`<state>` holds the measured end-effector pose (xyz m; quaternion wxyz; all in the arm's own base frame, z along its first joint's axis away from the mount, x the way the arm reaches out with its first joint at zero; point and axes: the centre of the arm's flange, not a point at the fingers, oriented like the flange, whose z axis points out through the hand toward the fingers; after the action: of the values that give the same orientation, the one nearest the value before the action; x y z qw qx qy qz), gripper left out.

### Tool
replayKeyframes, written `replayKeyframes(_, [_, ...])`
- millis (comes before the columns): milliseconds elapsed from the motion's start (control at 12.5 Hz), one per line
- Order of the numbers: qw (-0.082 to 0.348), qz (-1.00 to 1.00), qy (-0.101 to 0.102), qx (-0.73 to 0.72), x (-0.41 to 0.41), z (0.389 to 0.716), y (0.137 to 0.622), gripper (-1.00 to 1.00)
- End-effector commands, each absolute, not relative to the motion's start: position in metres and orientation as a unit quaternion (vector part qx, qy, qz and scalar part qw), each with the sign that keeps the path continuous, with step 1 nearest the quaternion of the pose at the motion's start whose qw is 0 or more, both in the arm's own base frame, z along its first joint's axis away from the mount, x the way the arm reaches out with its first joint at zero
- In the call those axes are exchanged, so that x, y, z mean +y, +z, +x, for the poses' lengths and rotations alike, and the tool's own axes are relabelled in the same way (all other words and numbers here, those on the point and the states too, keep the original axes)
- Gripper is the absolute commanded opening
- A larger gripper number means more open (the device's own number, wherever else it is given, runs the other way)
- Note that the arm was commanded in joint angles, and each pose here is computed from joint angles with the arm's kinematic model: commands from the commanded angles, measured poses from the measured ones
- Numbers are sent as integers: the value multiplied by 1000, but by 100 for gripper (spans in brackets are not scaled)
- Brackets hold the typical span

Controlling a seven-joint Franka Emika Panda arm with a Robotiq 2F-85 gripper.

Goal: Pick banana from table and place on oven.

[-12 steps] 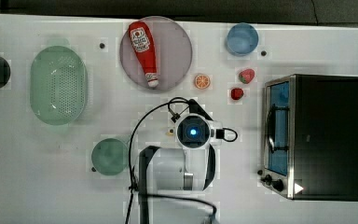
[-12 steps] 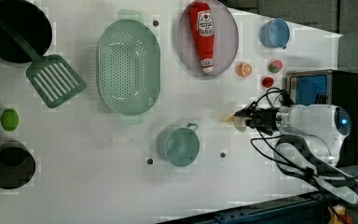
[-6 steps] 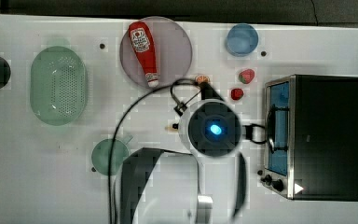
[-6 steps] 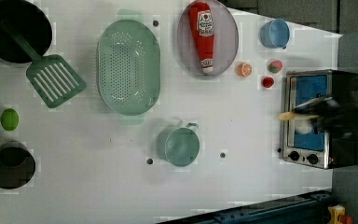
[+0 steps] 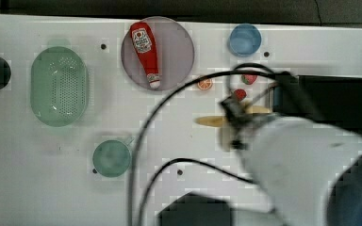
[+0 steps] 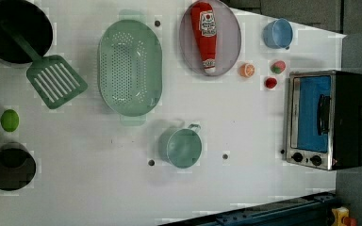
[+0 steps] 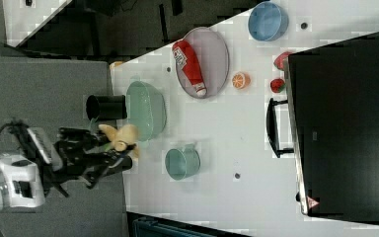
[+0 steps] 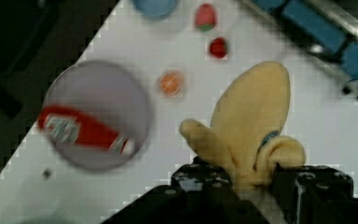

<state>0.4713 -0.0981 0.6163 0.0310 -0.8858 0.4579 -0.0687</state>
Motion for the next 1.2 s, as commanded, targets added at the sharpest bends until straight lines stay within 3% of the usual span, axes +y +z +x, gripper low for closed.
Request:
replayKeyframes(80, [-6, -891, 4, 454, -198, 472, 544, -43])
replayKeyframes(480, [-47, -929, -39, 364, -325, 469, 479, -43])
replayKeyframes(800, [-83, -946, -23, 312, -367, 477, 441, -43])
replayKeyframes(880, [-84, -950, -14, 301, -370, 478, 433, -33])
replayKeyframes(1200, [-86, -952, -12, 292, -376, 479, 423, 54])
